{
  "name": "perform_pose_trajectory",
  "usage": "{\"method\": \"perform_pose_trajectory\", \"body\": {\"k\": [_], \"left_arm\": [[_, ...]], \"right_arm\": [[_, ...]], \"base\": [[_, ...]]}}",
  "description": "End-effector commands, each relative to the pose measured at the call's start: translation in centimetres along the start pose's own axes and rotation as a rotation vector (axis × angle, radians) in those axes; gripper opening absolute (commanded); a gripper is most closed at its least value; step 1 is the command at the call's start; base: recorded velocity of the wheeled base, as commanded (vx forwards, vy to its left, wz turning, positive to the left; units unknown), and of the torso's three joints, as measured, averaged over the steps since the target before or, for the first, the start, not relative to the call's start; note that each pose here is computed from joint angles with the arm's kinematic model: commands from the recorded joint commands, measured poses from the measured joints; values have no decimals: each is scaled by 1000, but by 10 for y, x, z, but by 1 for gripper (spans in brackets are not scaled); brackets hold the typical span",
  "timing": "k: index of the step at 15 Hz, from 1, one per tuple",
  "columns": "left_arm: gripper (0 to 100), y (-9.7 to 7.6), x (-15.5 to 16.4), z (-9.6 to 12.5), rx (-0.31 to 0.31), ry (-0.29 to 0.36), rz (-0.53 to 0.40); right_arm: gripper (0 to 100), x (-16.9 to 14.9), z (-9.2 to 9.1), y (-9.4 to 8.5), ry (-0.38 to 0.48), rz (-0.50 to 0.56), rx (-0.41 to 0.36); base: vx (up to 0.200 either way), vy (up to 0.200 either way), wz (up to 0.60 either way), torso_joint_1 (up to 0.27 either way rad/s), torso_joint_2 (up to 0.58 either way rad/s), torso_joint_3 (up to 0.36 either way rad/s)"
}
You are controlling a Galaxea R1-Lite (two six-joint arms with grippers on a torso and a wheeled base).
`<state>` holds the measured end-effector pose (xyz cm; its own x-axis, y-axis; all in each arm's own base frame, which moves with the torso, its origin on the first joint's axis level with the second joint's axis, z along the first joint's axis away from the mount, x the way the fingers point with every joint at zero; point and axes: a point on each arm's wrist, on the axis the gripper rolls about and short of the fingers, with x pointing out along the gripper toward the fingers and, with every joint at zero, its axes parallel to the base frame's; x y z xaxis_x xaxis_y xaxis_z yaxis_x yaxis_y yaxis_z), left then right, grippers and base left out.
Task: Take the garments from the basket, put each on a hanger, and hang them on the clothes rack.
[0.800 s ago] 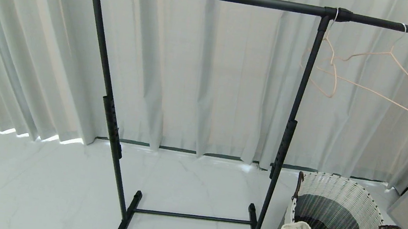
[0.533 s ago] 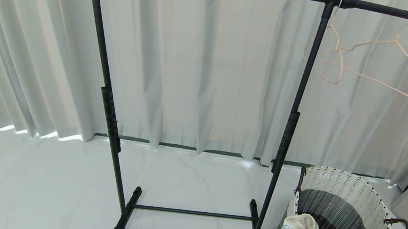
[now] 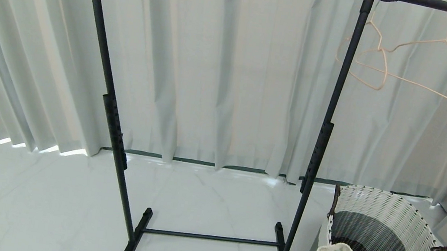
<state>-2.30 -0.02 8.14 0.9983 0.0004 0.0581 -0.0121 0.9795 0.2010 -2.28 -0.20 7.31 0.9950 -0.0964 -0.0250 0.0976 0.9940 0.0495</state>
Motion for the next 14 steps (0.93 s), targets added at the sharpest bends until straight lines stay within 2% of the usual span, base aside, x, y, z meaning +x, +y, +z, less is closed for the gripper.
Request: {"method": "perform_pose_trajectory", "body": {"k": [1,4,7,13,14], "left_arm": [[100,0,0,0,0,-1,-2],[100,-2,0,0,0,-15,-77],[100,-2,0,0,-23,-11,-78],[100,-2,0,0,-23,-11,-78],[100,-2,0,0,-23,-11,-78]], "right_arm": [[100,0,0,0,-1,0,0],[100,0,0,0,0,5,-1],[100,0,0,0,1,5,-1],[100,0,1,0,-8,14,-11],[100,-2,18,1,-29,52,-2]], "base": [[200,0,0,-2,2,7],[0,0,0,0,0,0],[0,0,0,0,0,0],[0,0,0,0,0,0],[0,0,0,0,0,0]]}}
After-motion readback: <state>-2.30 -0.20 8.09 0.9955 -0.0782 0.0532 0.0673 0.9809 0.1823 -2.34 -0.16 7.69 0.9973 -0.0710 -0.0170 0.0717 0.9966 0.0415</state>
